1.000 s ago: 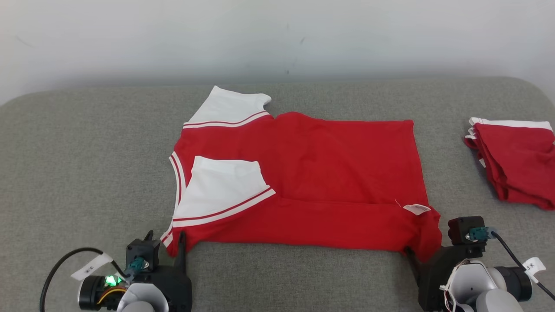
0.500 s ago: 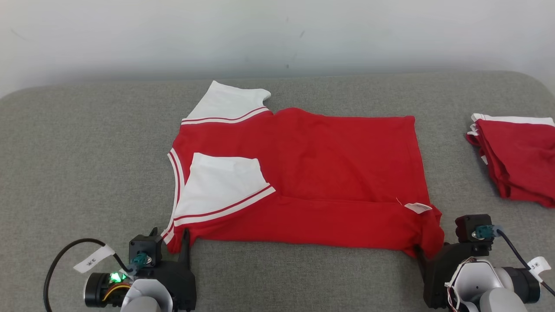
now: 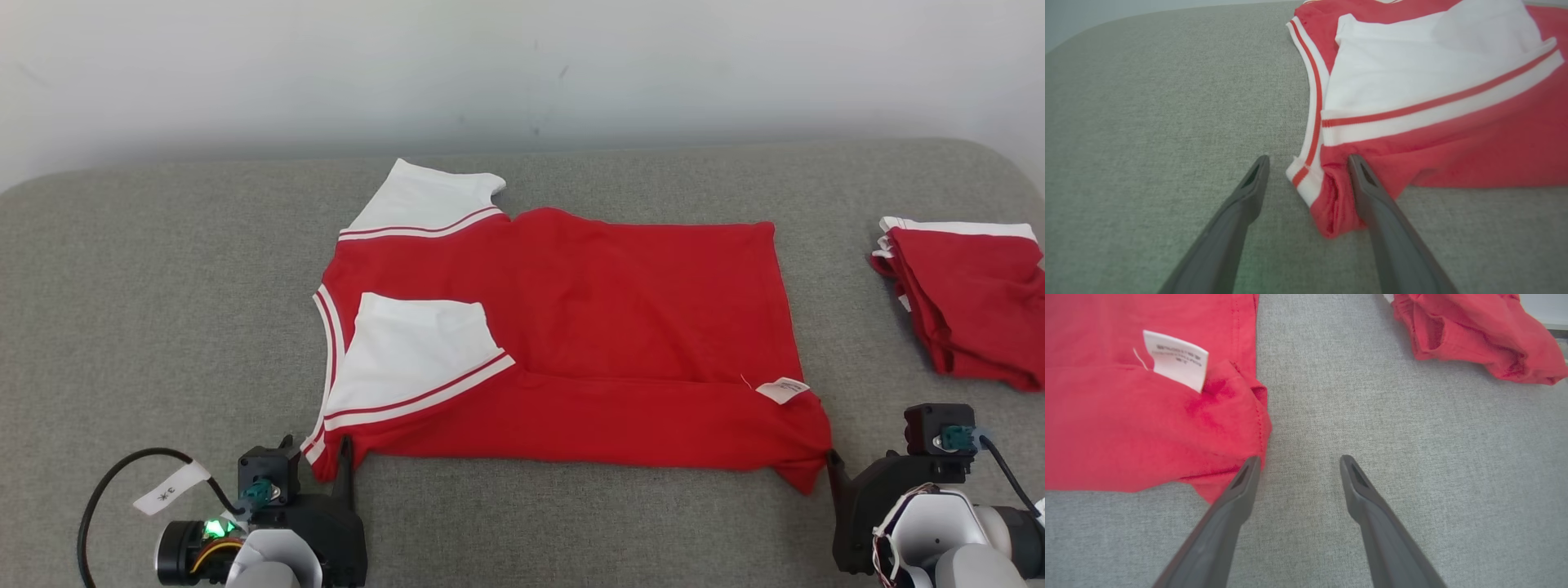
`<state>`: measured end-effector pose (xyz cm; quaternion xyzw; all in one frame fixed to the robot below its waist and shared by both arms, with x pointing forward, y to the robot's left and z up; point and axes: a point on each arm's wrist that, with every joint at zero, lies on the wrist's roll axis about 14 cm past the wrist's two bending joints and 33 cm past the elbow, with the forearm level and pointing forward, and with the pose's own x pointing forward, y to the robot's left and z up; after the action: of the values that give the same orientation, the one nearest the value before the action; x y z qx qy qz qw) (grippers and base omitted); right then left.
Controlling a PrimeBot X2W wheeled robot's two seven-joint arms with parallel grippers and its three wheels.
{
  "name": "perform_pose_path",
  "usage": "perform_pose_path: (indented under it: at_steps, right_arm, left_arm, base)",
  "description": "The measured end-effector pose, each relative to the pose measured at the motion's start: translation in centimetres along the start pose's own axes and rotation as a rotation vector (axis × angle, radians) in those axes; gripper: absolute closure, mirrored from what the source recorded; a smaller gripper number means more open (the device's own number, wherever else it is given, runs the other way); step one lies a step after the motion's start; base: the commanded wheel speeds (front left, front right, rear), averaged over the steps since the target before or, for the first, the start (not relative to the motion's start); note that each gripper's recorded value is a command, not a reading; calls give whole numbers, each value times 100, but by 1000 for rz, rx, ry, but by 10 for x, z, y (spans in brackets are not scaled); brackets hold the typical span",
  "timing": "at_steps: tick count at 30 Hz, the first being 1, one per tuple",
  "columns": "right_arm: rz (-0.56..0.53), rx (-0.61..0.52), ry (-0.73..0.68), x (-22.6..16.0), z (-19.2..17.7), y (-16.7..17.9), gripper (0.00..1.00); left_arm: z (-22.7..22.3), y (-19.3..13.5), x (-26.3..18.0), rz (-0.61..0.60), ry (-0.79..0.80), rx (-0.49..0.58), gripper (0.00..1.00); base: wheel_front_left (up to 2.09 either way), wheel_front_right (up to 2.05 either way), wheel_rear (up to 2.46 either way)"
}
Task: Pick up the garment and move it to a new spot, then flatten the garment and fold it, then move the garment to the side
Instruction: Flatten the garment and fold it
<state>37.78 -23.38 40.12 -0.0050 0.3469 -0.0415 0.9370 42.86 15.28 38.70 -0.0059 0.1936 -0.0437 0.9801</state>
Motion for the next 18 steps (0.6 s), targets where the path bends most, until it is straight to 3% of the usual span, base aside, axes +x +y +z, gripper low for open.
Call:
perform_pose_path:
  at_steps: [17, 18]
  right_arm:
    - [88, 26, 58, 10, -12, 28, 0]
    - [94, 21, 61, 12, -11, 31, 3]
  left_arm:
    - [1, 6, 5, 23, 3, -8, 0]
    - [1, 10, 7, 37, 9, -14, 7]
  base:
    - [0, 0, 0]
    - [0, 0, 0]
